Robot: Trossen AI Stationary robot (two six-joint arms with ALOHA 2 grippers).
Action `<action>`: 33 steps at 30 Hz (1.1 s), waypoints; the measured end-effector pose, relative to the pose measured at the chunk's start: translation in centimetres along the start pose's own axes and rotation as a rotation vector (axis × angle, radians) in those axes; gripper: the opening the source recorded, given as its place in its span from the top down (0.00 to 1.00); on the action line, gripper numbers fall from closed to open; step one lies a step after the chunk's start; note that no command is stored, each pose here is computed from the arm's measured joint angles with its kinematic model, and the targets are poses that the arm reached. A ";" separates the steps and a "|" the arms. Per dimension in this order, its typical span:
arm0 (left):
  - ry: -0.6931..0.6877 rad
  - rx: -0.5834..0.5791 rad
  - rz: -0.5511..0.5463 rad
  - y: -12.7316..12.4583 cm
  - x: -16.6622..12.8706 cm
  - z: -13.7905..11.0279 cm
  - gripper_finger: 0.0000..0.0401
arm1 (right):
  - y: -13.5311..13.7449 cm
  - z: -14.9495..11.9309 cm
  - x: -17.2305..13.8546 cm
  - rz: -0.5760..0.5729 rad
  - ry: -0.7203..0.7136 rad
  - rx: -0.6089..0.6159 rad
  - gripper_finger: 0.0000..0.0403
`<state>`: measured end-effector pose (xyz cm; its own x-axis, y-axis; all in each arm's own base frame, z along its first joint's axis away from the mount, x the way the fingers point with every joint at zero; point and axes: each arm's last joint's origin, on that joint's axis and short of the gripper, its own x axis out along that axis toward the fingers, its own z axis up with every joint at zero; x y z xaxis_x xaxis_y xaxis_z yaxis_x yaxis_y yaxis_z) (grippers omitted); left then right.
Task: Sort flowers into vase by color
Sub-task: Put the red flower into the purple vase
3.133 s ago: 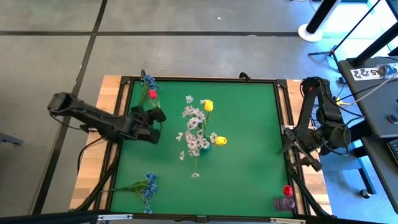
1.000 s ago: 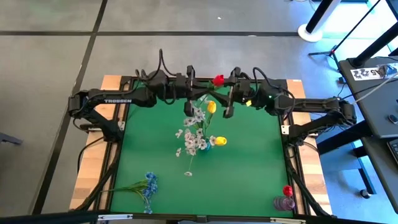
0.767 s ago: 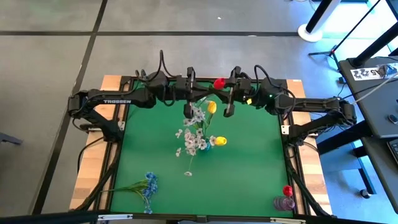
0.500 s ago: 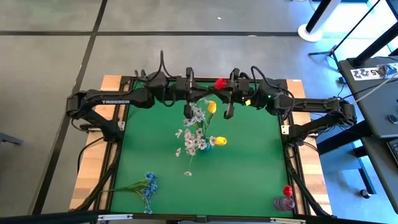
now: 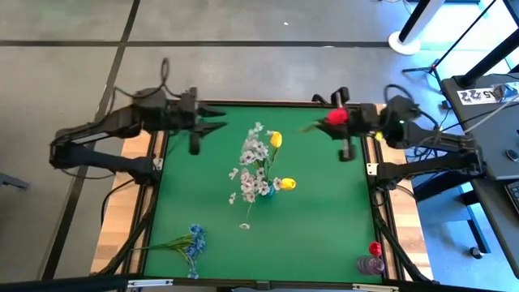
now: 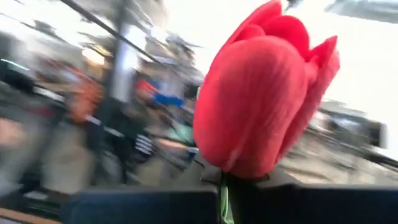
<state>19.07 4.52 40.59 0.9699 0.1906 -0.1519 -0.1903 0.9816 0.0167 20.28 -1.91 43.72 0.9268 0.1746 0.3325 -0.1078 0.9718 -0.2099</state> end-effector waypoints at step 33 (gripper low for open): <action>0.077 -0.217 -0.256 -4.5 0.8 -2.3 0.61 | 19.4 3.4 -6.6 0.933 0.334 0.893 0.96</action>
<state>20.37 0.21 38.09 0.9777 -0.0708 -0.1979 0.0214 0.9703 -0.2411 10.89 16.29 40.60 0.4068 0.9045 0.1282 -0.8241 0.3028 0.4788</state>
